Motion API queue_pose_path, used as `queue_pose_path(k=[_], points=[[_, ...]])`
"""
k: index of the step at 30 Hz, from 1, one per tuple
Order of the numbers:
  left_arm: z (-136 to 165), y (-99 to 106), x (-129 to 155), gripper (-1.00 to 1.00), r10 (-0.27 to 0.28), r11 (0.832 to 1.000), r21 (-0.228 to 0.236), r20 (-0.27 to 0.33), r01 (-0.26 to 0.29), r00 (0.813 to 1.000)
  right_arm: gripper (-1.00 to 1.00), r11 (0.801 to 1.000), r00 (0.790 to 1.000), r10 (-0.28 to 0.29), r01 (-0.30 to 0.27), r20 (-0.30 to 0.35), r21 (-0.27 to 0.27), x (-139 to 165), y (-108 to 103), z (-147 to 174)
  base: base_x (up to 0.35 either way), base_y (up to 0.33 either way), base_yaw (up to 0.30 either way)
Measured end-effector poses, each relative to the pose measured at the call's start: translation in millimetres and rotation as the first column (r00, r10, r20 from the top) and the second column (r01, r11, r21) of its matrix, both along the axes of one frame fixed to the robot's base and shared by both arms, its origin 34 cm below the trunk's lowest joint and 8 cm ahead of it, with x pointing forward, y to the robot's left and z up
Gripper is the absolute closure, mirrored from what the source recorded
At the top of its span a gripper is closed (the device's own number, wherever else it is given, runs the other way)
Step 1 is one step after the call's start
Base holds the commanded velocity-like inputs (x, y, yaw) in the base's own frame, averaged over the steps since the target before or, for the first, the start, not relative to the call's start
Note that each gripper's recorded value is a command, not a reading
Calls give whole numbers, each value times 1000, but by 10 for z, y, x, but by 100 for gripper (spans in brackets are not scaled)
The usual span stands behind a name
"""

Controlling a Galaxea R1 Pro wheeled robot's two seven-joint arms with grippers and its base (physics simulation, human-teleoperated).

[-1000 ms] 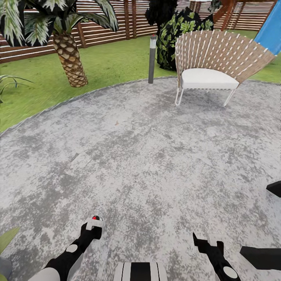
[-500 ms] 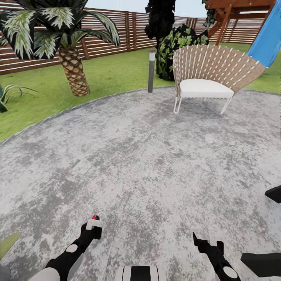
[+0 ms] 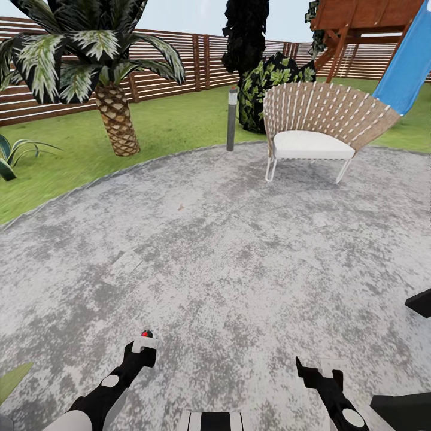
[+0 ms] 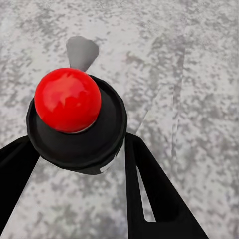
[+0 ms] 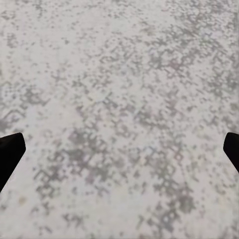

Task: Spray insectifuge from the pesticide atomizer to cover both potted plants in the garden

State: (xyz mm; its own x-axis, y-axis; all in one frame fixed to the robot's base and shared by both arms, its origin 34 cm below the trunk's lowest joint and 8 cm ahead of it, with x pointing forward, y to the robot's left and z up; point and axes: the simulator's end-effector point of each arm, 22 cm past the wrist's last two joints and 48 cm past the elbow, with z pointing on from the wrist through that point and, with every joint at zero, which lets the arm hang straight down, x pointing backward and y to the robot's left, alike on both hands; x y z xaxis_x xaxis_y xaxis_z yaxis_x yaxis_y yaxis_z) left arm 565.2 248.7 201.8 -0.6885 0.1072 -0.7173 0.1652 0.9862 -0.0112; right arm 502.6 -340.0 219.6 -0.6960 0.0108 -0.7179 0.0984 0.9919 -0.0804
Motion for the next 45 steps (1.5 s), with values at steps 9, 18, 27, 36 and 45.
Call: queue_pose_path(k=[9,18,27,36,45], points=[[84,-2,50,100,1,1000,-1,17,-1,1000,-100,1000,1000,0,0,16,0,46,1,73,0,0,0],[274,-4,155,100,3,1000,-2,52,-3,999,-100,1000,999,0,0,54,0,149,1,244,0,0,0],[463,4,215,100,6,1000,-2,59,-6,998,-100,1000,998,3,-3,70,-1,227,5,444,0,0,0],[613,14,245,100,9,1000,-2,57,-8,998,-100,1000,998,12,-12,67,-2,264,19,595,0,0,0],[596,4,200,100,7,1000,-6,52,-6,999,-100,1000,998,10,-10,63,-1,241,14,578,0,0,0]])
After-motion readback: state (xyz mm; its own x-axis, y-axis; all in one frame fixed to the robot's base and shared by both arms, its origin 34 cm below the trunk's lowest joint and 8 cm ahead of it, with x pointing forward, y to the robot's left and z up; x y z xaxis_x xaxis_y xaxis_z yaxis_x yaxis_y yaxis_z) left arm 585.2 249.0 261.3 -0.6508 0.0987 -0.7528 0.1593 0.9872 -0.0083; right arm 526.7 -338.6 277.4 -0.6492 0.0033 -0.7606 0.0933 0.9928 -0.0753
